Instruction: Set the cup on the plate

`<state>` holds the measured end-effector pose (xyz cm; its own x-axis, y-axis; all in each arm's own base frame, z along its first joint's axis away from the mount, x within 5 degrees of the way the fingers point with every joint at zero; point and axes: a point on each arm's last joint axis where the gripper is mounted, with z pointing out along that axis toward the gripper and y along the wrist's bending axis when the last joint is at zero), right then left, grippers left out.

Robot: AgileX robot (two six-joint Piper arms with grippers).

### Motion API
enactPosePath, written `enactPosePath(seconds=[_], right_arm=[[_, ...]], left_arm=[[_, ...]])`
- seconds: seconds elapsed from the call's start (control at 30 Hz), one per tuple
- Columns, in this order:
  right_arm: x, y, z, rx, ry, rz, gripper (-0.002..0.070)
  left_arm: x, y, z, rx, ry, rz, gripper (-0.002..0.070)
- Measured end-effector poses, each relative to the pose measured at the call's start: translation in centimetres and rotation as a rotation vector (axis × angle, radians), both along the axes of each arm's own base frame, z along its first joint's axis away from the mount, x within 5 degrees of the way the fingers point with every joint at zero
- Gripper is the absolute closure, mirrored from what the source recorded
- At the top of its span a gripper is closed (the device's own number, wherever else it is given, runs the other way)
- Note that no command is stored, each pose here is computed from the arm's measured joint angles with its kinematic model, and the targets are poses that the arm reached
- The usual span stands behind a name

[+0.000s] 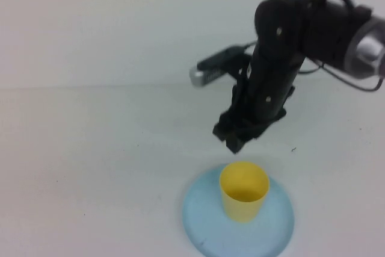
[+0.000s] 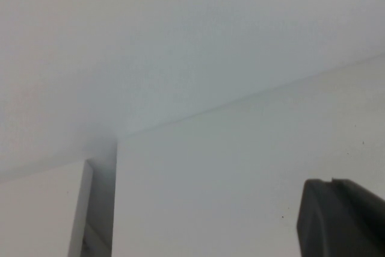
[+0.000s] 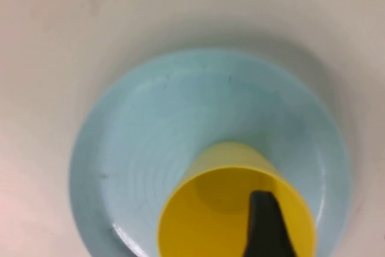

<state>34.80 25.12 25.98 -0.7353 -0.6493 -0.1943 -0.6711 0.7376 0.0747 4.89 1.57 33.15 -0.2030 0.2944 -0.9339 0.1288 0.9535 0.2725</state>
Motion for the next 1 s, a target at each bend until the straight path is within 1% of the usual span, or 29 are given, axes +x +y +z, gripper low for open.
enactPosePath(seconds=[0.07, 0.13, 0.2, 0.27, 0.33, 0.4, 0.47, 0.57, 0.6, 0.67, 0.77, 0.87, 1.0], right_arm=[[-0.4, -0.3, 2.8, 0.042, -0.058, -0.001, 0.0262], [-1.3, -0.9, 5.8, 0.080, -0.117, -0.001, 0.0265], [-2.4, -1.9, 8.8, 0.106, -0.189, -0.001, 0.0283], [-3.9, -3.3, 12.1, 0.130, -0.277, -0.007, 0.0323], [-5.4, -4.7, 14.5, 0.146, -0.359, -0.018, 0.0379], [-7.4, -6.3, 16.5, 0.170, -0.436, -0.025, 0.0439], [-9.3, -7.9, 17.8, 0.186, -0.503, -0.032, 0.0503], [-12.1, -10.0, 18.5, 0.218, -0.585, -0.037, 0.0575], [-13.1, -10.7, 18.5, 0.238, -0.615, -0.040, 0.0595], [-14.8, -11.8, 18.3, 0.279, -0.670, -0.044, 0.0624], [-17.1, -13.4, 17.8, 0.340, -0.723, -0.071, 0.0645], [-18.7, -14.4, 16.6, 0.354, -0.702, -0.092, 0.0652], [-19.5, -15.1, 15.3, 0.314, -0.674, -0.086, 0.0658]], left_arm=[[0.0, 0.0, 0.0, -0.021, 0.001, 0.009, 0.0673], [0.0, 0.0, 0.0, -0.068, 0.006, 0.020, 0.0673], [0.0, 0.0, 0.0, -0.104, 0.008, 0.032, 0.0673], [0.0, 0.1, 0.0, -0.106, 0.010, 0.040, 0.0673], [-0.1, 0.2, 0.0, -0.105, 0.008, 0.062, 0.0674], [-0.1, 0.3, 0.0, -0.105, 0.007, 0.093, 0.0673], [-0.2, 0.5, 0.0, -0.106, 0.003, 0.137, 0.0673], [-0.5, 1.0, 0.0, -0.107, -0.003, 0.226, 0.0673], [-0.7, 1.1, -0.1, -0.131, -0.005, 0.261, 0.0673], [-1.3, 1.3, -0.1, -0.174, -0.021, 0.330, 0.0673], [-2.4, 1.5, 0.2, -0.205, -0.087, 0.430, 0.0673], [-3.4, 1.3, 0.5, -0.252, -0.164, 0.469, 0.0673], [-4.1, 0.7, 0.0, -0.308, -0.241, 0.460, 0.0673]])
